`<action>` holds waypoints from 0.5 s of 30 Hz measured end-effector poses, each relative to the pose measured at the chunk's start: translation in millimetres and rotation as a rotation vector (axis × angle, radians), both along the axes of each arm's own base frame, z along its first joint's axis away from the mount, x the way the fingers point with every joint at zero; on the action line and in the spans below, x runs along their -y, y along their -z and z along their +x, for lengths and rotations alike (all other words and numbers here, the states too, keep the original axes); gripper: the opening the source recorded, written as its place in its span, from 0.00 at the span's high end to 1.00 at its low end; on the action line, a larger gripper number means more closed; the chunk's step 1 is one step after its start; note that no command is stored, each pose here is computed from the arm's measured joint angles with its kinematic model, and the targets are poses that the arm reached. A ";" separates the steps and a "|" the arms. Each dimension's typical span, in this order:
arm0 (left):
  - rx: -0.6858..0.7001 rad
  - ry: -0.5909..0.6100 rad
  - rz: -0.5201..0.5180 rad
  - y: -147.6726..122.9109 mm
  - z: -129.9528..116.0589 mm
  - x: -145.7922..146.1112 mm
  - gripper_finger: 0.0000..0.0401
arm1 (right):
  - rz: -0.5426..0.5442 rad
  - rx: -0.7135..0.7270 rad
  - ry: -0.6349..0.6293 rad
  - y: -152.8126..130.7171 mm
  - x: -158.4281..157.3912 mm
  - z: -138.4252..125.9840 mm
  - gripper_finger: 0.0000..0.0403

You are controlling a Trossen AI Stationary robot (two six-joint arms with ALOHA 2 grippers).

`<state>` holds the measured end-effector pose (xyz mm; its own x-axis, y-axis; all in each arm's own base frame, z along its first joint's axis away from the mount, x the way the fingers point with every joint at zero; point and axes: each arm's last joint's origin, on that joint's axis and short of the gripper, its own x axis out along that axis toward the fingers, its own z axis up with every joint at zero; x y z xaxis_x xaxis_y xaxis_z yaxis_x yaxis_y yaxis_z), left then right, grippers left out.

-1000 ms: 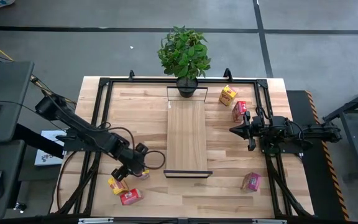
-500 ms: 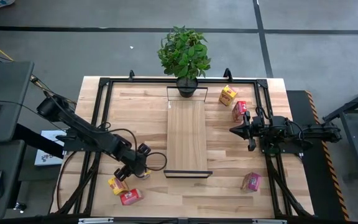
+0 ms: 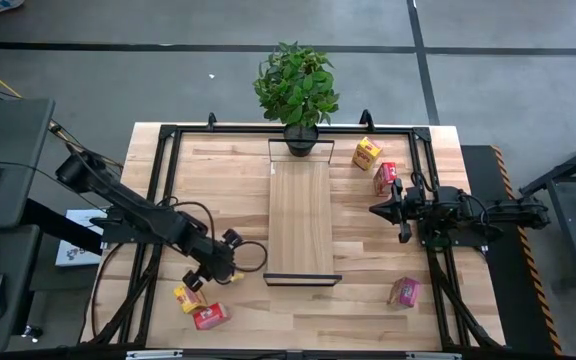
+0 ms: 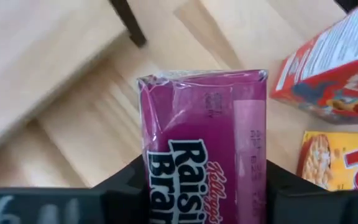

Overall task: Stack cereal on shelf
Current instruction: Put the left purple cereal box on the shelf

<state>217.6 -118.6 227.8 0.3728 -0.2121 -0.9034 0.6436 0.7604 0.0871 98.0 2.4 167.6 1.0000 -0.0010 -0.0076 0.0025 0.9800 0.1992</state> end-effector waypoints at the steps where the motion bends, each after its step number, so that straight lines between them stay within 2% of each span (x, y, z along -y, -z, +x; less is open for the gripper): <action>1: 0.006 -0.011 0.021 -6.6 -0.9 -1.2 0.67 | 0.000 -0.001 0.000 0.1 0.0 0.0 1.00; 3: 0.056 -0.049 0.083 -21.9 -0.5 -3.8 0.68 | 0.000 -0.007 0.000 0.5 0.0 0.4 1.00; 5: 0.127 -0.129 0.187 -39.9 -2.6 -9.8 0.68 | -0.001 -0.011 0.001 0.8 0.0 0.6 1.00; 7: 0.250 -0.256 0.284 -58.1 -0.2 -16.6 0.68 | -0.001 -0.013 0.001 1.0 0.0 0.8 1.00; 9: 0.349 -0.404 0.333 -74.6 3.6 -27.5 0.68 | -0.001 -0.016 0.004 1.3 0.1 1.0 1.00; 12: 0.447 -0.626 0.253 -94.3 17.7 -50.4 0.68 | -0.001 -0.020 0.004 1.6 0.0 1.3 1.00; 15: 0.512 -0.826 0.103 -107.0 36.0 -78.2 0.68 | -0.001 -0.025 0.003 2.0 0.0 1.6 1.00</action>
<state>253.6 -40.4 334.8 0.7210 0.3625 -0.5906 -0.2221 0.9282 0.2986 99.6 2.4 165.7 0.9995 -0.0042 -0.0325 0.0106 0.9802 0.1978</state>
